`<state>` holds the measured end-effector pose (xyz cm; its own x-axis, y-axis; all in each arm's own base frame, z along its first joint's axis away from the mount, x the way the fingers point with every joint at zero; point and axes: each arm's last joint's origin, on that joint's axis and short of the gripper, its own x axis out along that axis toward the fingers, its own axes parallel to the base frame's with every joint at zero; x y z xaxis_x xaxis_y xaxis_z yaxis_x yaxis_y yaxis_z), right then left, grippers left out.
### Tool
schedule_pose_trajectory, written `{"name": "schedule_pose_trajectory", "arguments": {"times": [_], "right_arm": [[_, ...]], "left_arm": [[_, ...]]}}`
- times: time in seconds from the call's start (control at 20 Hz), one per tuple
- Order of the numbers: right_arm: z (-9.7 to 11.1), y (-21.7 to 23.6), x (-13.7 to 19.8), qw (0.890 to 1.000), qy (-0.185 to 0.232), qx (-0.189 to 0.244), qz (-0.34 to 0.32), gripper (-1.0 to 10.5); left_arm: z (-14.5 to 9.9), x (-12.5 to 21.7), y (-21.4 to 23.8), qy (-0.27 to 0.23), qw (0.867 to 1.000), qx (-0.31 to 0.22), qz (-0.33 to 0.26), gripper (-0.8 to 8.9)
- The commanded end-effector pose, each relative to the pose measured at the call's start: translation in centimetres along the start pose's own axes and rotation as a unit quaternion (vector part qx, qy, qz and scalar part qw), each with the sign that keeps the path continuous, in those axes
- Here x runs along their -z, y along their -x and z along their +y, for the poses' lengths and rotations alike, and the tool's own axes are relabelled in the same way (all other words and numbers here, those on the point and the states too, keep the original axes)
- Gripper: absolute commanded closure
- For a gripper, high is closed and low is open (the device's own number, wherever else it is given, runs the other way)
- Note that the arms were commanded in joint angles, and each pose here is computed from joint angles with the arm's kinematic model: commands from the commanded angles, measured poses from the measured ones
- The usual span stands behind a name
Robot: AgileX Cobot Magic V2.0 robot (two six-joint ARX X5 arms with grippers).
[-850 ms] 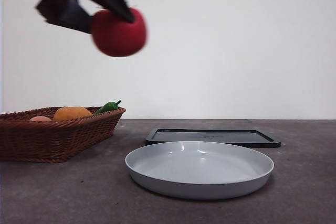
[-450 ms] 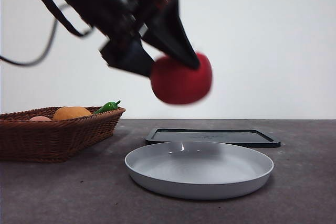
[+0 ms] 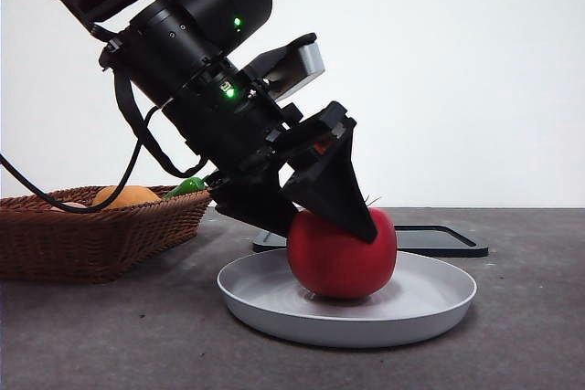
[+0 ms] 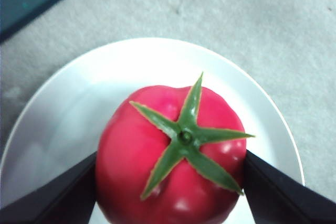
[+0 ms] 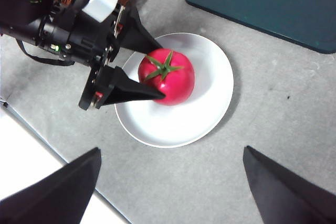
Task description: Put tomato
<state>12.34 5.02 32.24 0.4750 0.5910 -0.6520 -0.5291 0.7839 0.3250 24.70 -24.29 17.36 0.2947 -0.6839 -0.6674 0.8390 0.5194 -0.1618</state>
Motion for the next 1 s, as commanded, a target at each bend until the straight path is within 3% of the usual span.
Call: {"name": "schedule_pose_trajectory", "arguments": {"times": [0.05,0.15,0.25,0.35,0.7,1.0], "right_arm": [[0.2,0.2,-0.4,1.0,0.002,-0.003,-0.005,5.2],[0.2,0.2,-0.4,1.0,0.002,-0.002,-0.003,5.2],[0.2,0.2,-0.3,1.0,0.001,-0.002,-0.001,5.2],[0.2,0.2,-0.3,1.0,0.001,-0.002,-0.001,5.2],[0.2,0.2,-0.3,1.0,0.0,-0.003,-0.001,5.2],[0.2,0.2,-0.3,1.0,0.001,-0.003,-0.001,5.2]], "left_arm": [[-0.2,-0.4,-0.5,-0.008,1.0,0.004,-0.003,4.7],[-0.2,-0.4,-0.5,-0.007,1.0,0.004,-0.002,4.57],[-0.2,-0.3,-0.5,-0.004,1.0,0.004,-0.001,3.47],[-0.2,-0.3,-0.5,0.003,1.0,0.004,0.001,3.06],[-0.6,-1.7,1.7,0.008,1.0,0.001,-0.022,3.06],[-0.4,-3.3,6.8,0.01,0.997,-0.02,-0.068,3.1]]}}
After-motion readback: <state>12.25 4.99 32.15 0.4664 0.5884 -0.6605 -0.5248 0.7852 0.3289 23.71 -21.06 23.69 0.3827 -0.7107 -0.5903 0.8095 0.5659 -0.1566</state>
